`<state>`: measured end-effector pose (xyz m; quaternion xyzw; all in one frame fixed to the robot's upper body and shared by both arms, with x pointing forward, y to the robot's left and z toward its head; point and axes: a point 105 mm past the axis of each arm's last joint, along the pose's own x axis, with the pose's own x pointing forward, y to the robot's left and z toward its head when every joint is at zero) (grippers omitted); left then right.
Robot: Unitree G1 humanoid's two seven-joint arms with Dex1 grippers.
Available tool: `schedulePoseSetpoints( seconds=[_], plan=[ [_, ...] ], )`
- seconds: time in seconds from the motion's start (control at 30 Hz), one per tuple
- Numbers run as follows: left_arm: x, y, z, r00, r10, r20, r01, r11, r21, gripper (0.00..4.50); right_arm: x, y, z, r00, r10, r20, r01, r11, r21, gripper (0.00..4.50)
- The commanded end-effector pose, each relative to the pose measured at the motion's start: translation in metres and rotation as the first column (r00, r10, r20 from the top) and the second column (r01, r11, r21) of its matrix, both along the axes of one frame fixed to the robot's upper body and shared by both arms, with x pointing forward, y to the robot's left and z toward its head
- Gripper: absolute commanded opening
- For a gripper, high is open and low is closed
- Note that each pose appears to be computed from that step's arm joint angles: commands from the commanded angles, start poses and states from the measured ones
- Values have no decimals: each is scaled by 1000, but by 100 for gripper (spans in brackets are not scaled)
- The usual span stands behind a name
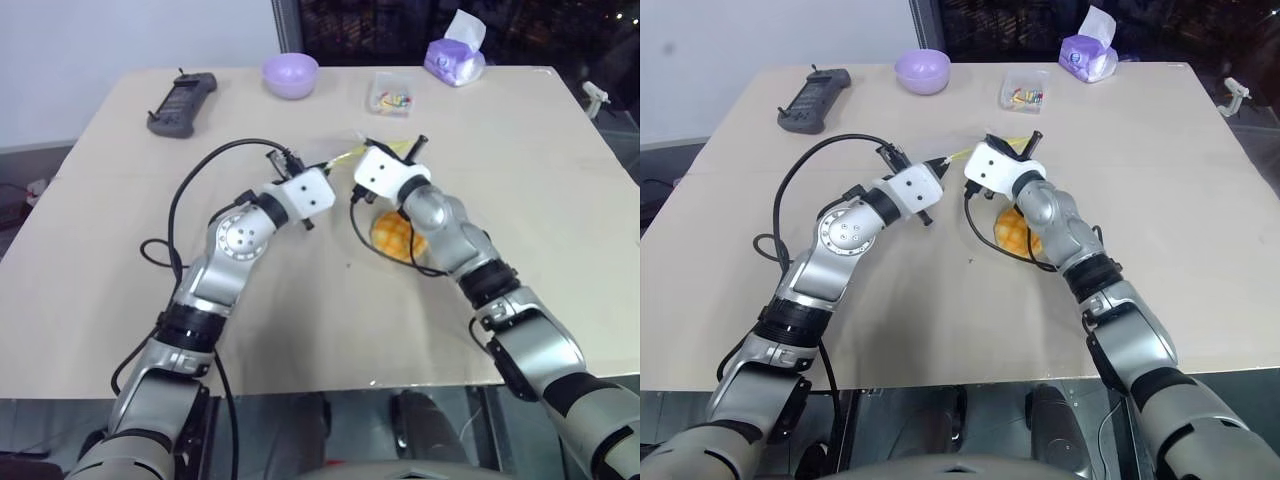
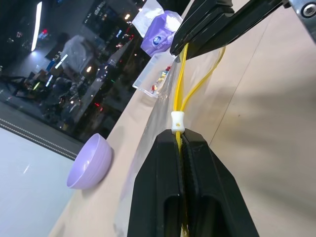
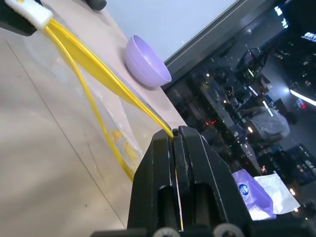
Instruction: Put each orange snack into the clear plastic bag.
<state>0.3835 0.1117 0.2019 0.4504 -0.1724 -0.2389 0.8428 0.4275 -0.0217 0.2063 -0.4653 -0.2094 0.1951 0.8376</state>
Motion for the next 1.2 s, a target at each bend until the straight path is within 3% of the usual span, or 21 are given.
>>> schedulePoseSetpoints(
  seconds=[0.03, 0.13, 0.23, 0.33, 0.4, 0.57, 0.73, 1.2],
  plan=[
    [1, 9, 6, 999, 36, 33, -36, 999, 5, 6, -4, 0, 16, 999, 13, 50, -15, 1000, 25, 0],
    [2, 9, 4, 999, 34, 20, -34, 999, -6, 6, -4, 0, 17, 999, 13, 52, -14, 1000, 25, 0],
    [-1, 8, 1, 1000, 18, -4, -18, 1000, -16, 91, -4, 0, 17, 999, 11, 53, -13, 1000, 25, 0],
    [0, 9, -1, 1000, 30, 0, -30, 1000, -3, 219, -4, -1, 17, 999, 11, 52, -12, 1000, 25, 0],
    [1, 10, -2, 999, 36, -2, -36, 999, 2, 274, -4, 0, 17, 999, 12, 52, -13, 1000, 26, 0],
    [0, 8, 0, 999, 32, 5, -32, 999, 0, 274, -4, 1, 17, 998, 16, 53, -17, 1000, 24, 0],
    [-5, 2, 17, 998, -8, 62, 11, 999, -45, 274, -4, 0, 16, 999, 14, 50, -15, 1000, 20, 0],
    [-11, -5, 14, 999, -41, 30, 43, 998, -46, 274, -3, 0, 13, 999, 9, 48, -9, 1000, 10, 0]
  ],
)
